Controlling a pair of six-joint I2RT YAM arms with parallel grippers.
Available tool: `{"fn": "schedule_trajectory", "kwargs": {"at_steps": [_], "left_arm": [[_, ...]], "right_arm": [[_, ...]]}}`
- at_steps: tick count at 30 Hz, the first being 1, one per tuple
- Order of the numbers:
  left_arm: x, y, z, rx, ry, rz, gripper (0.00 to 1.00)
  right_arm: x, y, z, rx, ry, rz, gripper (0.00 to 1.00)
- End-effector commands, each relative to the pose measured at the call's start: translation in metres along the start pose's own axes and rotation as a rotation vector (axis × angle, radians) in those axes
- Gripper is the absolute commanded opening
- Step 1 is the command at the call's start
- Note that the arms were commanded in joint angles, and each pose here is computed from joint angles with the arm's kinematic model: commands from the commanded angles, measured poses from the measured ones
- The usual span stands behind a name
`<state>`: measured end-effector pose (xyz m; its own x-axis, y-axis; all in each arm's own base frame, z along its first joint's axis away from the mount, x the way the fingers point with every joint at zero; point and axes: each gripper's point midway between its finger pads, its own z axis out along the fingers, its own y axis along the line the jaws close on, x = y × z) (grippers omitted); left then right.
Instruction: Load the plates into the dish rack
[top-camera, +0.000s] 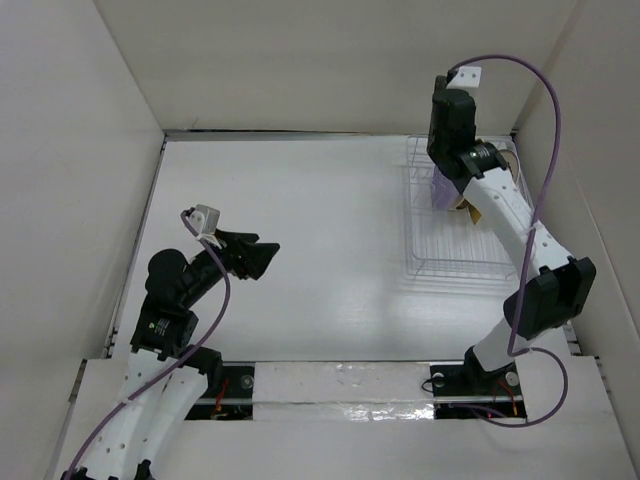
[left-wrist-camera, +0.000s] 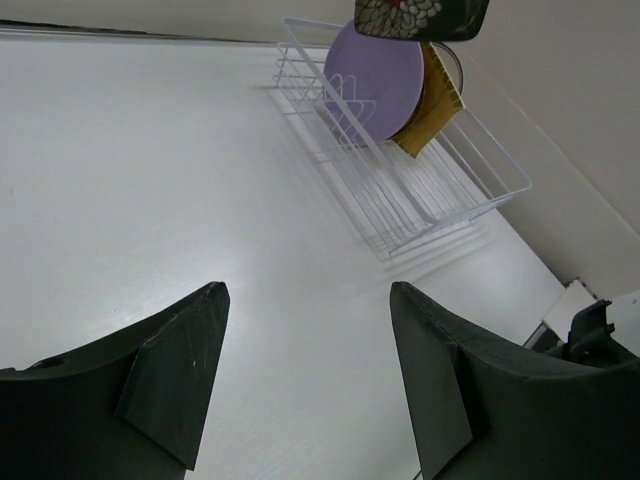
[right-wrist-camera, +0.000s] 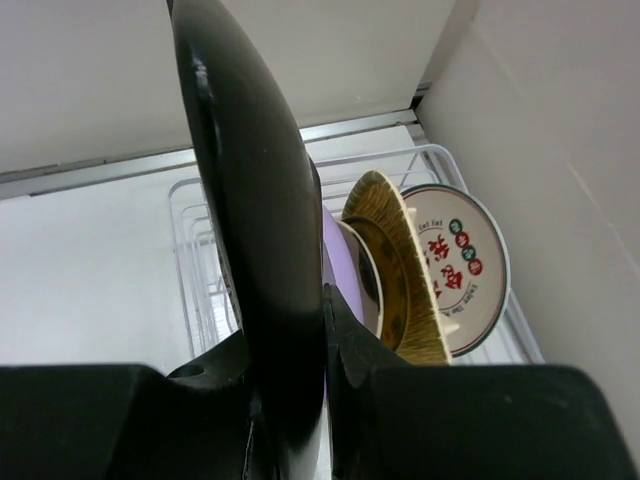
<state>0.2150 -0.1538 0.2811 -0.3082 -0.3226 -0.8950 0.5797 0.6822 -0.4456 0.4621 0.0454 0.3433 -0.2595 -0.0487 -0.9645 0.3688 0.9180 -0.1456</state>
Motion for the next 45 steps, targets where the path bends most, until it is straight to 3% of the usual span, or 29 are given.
{"fn": "schedule_trajectory", "kwargs": {"at_steps": [1, 5, 11, 30, 39, 45], "left_arm": [[-0.012, 0.0, -0.003, -0.045, -0.022, 0.076, 0.62], [-0.006, -0.004, -0.003, -0.037, -0.003, 0.085, 0.62], [-0.004, -0.001, -0.003, -0.059, 0.002, 0.084, 0.62], [0.002, 0.008, 0.004, -0.089, 0.028, 0.065, 0.63], [0.002, 0.009, 0.006, -0.091, 0.029, 0.063, 0.63], [0.002, 0.01, 0.005, -0.094, 0.026, 0.062, 0.63]], "right_arm": [[-0.071, -0.024, -0.027, 0.015, -0.077, 0.069, 0.0], [-0.041, -0.014, -0.03, -0.008, 0.053, -0.051, 0.0], [-0.007, -0.005, -0.024, -0.047, 0.142, -0.092, 0.0], [0.069, 0.005, 0.02, -0.055, 0.319, -0.119, 0.0], [0.018, -0.014, -0.012, -0.088, 0.165, 0.021, 0.0], [0.027, -0.02, -0.009, -0.065, 0.194, -0.003, 0.0]]}}
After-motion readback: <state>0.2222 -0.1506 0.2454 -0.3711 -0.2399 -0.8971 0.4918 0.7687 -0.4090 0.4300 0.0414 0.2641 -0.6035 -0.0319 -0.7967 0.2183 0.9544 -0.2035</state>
